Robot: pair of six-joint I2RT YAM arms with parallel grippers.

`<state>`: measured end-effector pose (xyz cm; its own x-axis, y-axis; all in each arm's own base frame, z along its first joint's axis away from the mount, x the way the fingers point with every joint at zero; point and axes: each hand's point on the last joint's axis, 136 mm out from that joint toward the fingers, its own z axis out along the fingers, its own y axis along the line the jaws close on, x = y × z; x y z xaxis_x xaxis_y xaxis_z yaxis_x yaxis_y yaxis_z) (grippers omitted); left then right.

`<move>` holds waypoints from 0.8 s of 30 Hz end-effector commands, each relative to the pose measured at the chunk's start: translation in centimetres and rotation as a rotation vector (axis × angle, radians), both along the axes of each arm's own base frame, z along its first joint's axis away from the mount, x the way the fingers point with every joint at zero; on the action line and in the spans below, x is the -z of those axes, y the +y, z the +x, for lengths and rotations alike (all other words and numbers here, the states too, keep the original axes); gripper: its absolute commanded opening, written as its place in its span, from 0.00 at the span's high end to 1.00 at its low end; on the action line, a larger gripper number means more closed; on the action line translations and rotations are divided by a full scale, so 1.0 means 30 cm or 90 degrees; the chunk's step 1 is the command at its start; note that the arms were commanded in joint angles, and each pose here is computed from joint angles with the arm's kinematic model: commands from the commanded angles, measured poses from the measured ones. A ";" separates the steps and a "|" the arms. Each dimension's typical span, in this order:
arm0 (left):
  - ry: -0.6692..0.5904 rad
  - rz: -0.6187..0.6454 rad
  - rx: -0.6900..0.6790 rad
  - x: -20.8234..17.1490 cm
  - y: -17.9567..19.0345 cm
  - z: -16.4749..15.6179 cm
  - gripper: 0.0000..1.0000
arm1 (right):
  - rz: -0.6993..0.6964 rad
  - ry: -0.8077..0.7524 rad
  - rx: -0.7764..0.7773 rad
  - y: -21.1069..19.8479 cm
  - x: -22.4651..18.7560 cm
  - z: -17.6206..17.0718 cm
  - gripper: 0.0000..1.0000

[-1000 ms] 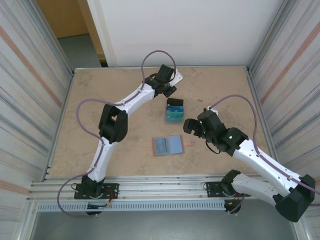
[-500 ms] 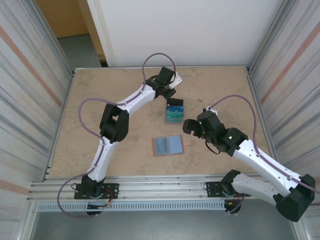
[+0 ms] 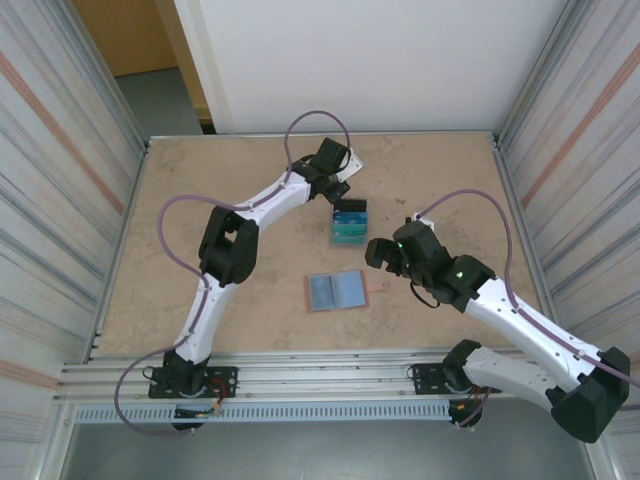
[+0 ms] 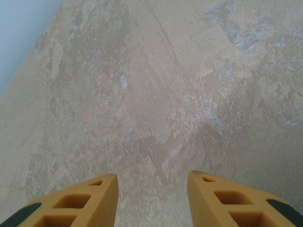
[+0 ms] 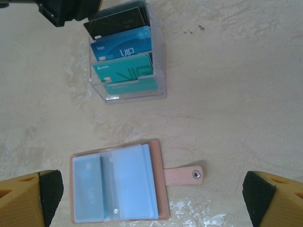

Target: Take the credit cards out of the card holder

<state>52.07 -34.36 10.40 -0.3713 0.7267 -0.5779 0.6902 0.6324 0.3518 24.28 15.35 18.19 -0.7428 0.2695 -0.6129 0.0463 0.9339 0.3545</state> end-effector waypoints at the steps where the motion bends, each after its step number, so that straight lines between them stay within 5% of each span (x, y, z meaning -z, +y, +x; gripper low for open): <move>1: -0.046 -0.039 -0.025 -0.177 0.009 0.002 0.57 | -0.013 -0.011 0.002 0.002 -0.005 0.007 0.01; 7: -0.085 -0.096 -0.086 -0.354 0.054 -0.016 0.55 | -0.055 -0.008 -0.026 0.030 0.005 -0.001 0.00; 13: -0.102 -0.159 -0.186 -0.469 0.197 -0.116 0.32 | -0.094 0.002 -0.082 0.107 0.024 -0.023 0.19; 17: -0.081 -0.211 -0.280 -0.446 0.347 -0.239 0.03 | -0.109 0.022 -0.131 0.180 0.061 -0.053 0.25; 24: -0.024 -0.247 -0.456 -0.277 0.609 -0.513 0.01 | -0.135 0.093 -0.238 0.365 0.186 -0.114 0.47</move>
